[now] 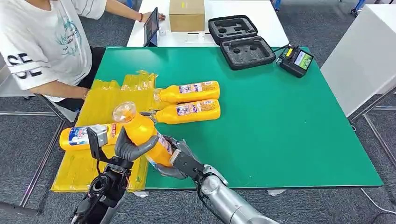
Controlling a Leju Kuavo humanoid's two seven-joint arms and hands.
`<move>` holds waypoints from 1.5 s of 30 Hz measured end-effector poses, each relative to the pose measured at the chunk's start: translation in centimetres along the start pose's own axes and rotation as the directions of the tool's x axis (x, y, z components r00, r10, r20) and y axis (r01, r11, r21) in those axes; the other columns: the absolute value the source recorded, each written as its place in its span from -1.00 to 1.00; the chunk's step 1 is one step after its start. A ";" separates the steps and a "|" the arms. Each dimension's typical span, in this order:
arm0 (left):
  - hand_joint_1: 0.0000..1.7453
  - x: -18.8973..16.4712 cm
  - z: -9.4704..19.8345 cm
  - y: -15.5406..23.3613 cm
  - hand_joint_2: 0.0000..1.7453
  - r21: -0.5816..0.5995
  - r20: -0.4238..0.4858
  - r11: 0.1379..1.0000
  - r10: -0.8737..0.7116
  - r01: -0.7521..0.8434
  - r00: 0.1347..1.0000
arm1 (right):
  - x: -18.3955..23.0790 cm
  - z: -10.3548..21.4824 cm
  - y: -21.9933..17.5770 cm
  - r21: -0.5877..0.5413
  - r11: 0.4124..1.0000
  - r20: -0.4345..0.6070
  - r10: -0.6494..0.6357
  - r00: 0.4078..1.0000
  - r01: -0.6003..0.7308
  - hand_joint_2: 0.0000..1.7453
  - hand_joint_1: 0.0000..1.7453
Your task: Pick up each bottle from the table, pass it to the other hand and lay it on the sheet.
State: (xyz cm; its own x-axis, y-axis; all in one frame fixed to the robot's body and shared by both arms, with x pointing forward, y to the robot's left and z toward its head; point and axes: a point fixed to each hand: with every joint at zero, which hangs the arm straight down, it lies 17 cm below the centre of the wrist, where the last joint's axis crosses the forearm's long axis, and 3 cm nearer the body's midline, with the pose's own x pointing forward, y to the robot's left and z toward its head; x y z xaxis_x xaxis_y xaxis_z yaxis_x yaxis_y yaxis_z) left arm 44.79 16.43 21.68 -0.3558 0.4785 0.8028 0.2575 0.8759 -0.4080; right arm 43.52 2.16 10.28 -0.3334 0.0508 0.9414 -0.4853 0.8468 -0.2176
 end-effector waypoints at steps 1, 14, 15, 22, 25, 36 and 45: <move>1.00 0.1 0.0 -0.1 1.00 -0.003 0.002 1.000 -0.002 0.002 1.000 | 0.1 0.0 -0.1 -0.004 1.000 0.002 0.002 1.000 -0.002 1.00 0.72; 1.00 1.7 -0.5 0.5 1.00 0.021 0.075 0.995 -0.098 0.097 0.992 | 4.8 -1.4 -4.3 -0.188 0.980 0.135 0.086 0.987 -0.059 -1.00 -1.00; 1.00 1.9 -0.6 0.8 1.00 0.029 0.083 0.993 -0.114 0.112 0.990 | 5.3 -1.4 -4.7 -0.198 0.979 0.148 0.086 0.985 -0.056 -1.00 -1.00; 1.00 4.2 -0.8 3.9 1.00 0.152 0.162 0.945 -0.312 0.289 0.936 | 10.0 -0.6 -8.3 -0.308 0.951 0.270 0.099 0.958 -0.011 -1.00 -1.00; 1.00 6.3 -0.7 5.3 1.00 0.236 0.220 0.877 -0.468 0.418 0.856 | 13.3 0.7 -11.4 -0.435 0.900 0.333 0.143 0.932 0.017 1.00 -1.00; 1.00 8.2 -1.8 6.0 1.00 0.268 0.219 0.499 -0.864 0.824 0.453 | 21.7 5.5 -16.7 -0.689 0.723 0.419 0.352 0.837 0.040 1.00 -1.00; 1.00 2.3 -6.7 11.1 1.00 0.061 0.104 -0.136 -0.984 0.989 -0.142 | 23.6 6.6 -16.5 -0.662 0.746 0.474 0.351 0.807 0.064 1.00 -1.00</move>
State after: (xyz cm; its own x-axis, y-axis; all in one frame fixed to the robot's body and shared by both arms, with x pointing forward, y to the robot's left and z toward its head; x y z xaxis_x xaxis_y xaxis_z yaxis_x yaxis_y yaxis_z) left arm 52.80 26.84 21.91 -0.2965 -0.9237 0.2425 -0.4417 0.3578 0.8227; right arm 38.29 -14.06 34.41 -0.8228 0.0873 0.5616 0.1517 0.9860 0.0689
